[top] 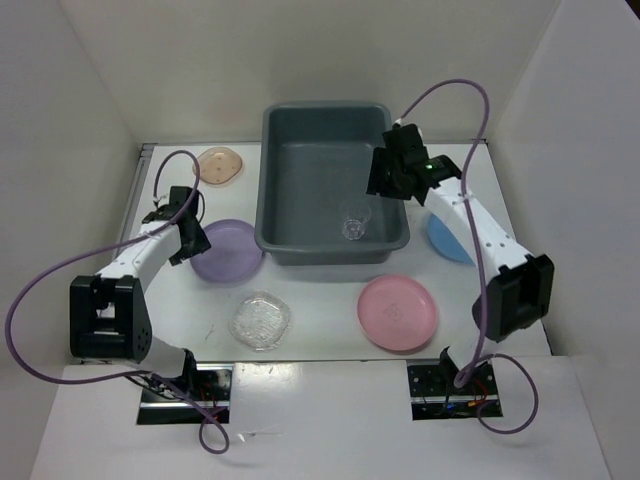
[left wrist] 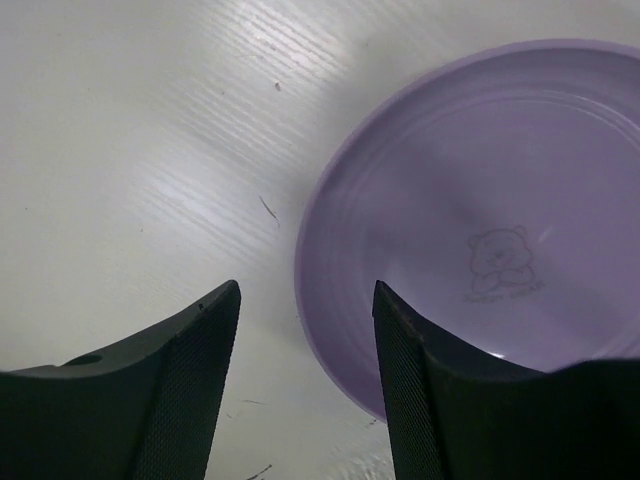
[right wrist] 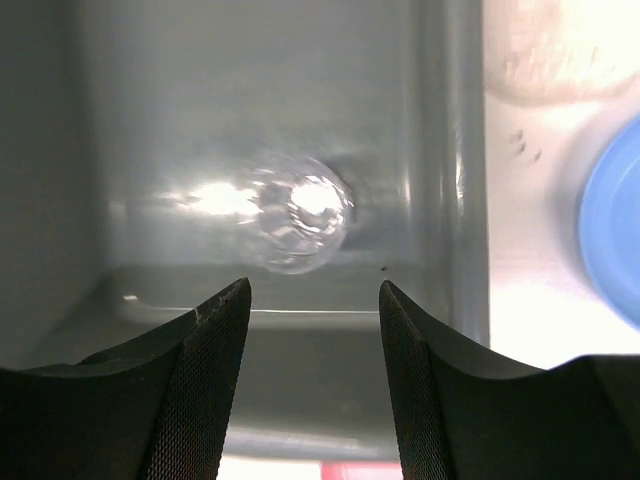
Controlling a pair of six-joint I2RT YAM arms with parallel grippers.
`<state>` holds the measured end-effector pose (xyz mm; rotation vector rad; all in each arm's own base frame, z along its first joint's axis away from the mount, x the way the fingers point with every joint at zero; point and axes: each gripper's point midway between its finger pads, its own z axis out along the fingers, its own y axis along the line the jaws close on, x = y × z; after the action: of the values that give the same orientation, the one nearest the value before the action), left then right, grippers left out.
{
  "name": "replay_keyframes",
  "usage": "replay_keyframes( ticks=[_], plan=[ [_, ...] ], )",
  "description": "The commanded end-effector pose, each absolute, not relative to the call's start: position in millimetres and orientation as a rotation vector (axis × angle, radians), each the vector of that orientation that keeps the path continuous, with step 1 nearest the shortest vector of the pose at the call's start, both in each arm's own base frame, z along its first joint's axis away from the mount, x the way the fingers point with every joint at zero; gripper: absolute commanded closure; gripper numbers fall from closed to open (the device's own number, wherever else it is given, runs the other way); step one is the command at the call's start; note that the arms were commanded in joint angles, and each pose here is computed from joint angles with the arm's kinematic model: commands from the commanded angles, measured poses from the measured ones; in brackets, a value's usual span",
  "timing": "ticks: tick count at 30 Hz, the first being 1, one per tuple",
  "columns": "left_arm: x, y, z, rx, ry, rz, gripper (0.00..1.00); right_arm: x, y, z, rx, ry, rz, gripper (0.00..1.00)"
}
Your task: Place the mixed dishes into the plastic bin
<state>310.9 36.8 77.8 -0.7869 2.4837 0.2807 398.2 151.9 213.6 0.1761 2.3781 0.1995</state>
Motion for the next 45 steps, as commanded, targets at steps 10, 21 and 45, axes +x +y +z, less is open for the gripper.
replay_keyframes(
  ticks=[10,21,45],
  plan=[
    [306,38,26,-0.907,2.624,0.206,0.43,373,139,302,0.142,2.206,0.268,0.4],
    [309,29,10,-0.908,2.678,0.146,0.76,372,136,306,0.149,2.195,0.261,0.4],
    [301,77,172,-0.961,2.228,0.355,1.0,363,138,301,0.144,2.2,0.295,0.4]
  ],
)
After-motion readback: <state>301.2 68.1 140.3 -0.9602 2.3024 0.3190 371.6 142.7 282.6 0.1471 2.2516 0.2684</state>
